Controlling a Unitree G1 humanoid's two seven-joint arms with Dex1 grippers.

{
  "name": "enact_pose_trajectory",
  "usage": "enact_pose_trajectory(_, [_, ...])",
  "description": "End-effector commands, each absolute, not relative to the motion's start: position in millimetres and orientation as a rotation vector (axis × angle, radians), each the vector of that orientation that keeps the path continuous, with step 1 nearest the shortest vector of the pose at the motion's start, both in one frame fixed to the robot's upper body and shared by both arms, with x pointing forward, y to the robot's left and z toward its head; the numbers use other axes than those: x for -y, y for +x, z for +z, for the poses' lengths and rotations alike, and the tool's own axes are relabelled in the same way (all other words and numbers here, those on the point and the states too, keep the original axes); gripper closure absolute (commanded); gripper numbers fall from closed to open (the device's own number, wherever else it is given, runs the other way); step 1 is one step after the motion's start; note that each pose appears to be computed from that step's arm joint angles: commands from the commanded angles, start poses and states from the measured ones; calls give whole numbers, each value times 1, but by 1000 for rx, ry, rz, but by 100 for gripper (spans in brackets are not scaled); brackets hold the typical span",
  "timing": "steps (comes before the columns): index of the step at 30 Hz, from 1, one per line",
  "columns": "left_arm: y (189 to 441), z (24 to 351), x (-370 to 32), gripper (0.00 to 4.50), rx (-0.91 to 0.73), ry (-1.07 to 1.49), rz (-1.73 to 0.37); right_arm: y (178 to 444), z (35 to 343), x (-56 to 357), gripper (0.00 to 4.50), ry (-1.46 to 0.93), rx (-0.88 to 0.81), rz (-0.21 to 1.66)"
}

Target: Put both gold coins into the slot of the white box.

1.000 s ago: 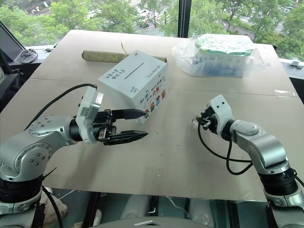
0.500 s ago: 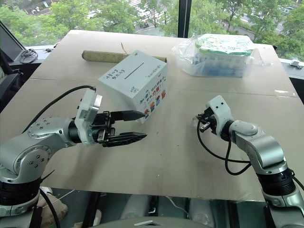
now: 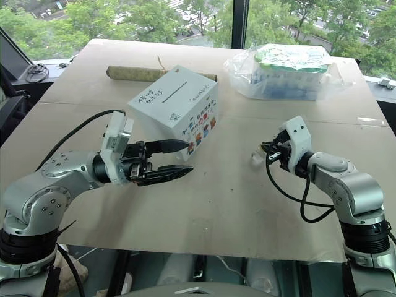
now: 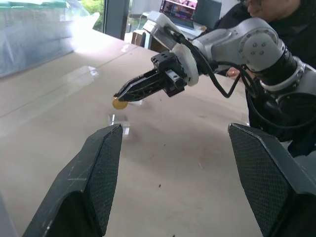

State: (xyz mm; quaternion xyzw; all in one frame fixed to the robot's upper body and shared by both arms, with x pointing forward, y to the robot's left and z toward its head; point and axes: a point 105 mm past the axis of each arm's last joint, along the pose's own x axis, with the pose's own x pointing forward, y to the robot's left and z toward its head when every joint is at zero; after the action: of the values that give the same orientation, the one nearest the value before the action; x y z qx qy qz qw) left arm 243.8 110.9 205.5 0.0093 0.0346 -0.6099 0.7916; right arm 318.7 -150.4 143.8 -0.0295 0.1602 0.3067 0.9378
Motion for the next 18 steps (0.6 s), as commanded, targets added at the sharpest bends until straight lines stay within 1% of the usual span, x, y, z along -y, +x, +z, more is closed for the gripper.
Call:
enact_pose_trajectory(1, [242,212,-105,103,-72,-48,-1341,306,187,140,446,38,-174,728])
enact_pose_trajectory(5, [246,216,-96,103,-99,-130,-1380,264,233,110,446,178,-50,1018])
enact_pose_trajectory(8, [246,218,-87,177,-101,-119,-1434,241,255,93,450,181,-14,1158])
enact_pose_trajectory(11, [248,222,-80,307,-88,-114,-1461,231,265,84,450,172,-17,1210])
enact_pose_trajectory(14, [252,228,-73,307,-71,-109,-1497,222,270,75,450,163,-29,1255])
enact_pose_trajectory(18, [252,234,-68,307,-60,-128,-1542,220,270,71,450,138,-50,1256])
